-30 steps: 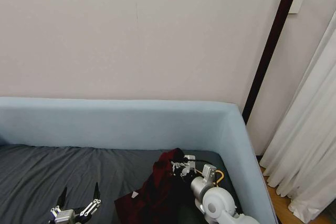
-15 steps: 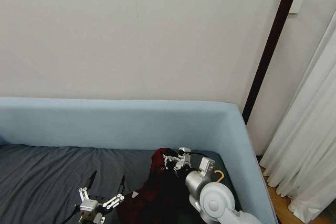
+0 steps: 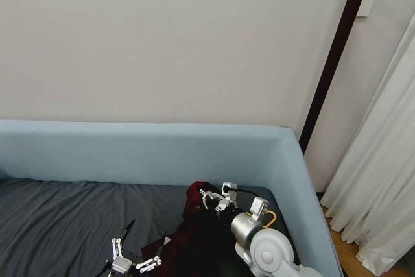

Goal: Pick up the clothes from the sofa and hang them on the clothes hanger.

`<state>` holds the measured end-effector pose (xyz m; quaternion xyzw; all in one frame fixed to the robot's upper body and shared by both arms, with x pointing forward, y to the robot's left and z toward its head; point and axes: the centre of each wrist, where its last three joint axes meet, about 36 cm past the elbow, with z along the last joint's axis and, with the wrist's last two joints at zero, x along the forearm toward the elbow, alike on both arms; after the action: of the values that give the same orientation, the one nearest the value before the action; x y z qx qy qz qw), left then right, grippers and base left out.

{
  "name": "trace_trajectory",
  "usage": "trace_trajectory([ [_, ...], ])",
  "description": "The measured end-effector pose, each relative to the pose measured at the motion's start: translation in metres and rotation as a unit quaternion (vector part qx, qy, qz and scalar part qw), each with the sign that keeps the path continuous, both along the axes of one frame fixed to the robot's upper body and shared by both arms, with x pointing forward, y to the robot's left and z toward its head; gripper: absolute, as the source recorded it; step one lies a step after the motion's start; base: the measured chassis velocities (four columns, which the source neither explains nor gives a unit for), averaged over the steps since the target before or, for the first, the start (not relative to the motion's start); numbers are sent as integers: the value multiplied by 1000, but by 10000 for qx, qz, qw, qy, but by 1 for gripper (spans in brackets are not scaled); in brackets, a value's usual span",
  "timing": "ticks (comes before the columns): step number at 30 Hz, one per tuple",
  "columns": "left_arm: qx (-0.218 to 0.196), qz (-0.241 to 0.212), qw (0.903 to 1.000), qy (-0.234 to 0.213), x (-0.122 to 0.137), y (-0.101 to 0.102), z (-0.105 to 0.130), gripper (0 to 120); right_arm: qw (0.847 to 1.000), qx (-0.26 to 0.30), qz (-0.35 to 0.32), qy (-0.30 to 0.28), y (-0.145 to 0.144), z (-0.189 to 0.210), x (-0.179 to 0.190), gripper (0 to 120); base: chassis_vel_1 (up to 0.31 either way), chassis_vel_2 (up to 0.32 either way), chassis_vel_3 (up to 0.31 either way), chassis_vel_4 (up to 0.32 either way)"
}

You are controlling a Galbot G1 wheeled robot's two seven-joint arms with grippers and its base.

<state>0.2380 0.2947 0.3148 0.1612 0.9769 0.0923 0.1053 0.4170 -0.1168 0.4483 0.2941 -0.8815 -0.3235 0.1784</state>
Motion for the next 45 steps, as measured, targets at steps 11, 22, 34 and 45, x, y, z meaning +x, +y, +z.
trace_trajectory([
  [11, 404, -165, 9990, 91, -13, 23, -9, 100, 9998, 149, -92, -49, 1, 1, 1, 0, 0, 0, 0, 0],
  [22, 473, -127, 9987, 134, -15, 29, -12, 100, 9997, 203, -94, -119, -1, 3, 1, 0, 0, 0, 0, 0],
  [34, 110, 52, 9998, -125, 3, 17, -7, 100, 9994, 296, -45, -164, 5, 2, 0, 0, 0, 0, 0, 0],
  [45, 967, -1227, 9873, -288, 94, 41, 21, 100, 9992, 352, -133, -105, 16, -11, 13, 0, 0, 0, 0, 0],
])
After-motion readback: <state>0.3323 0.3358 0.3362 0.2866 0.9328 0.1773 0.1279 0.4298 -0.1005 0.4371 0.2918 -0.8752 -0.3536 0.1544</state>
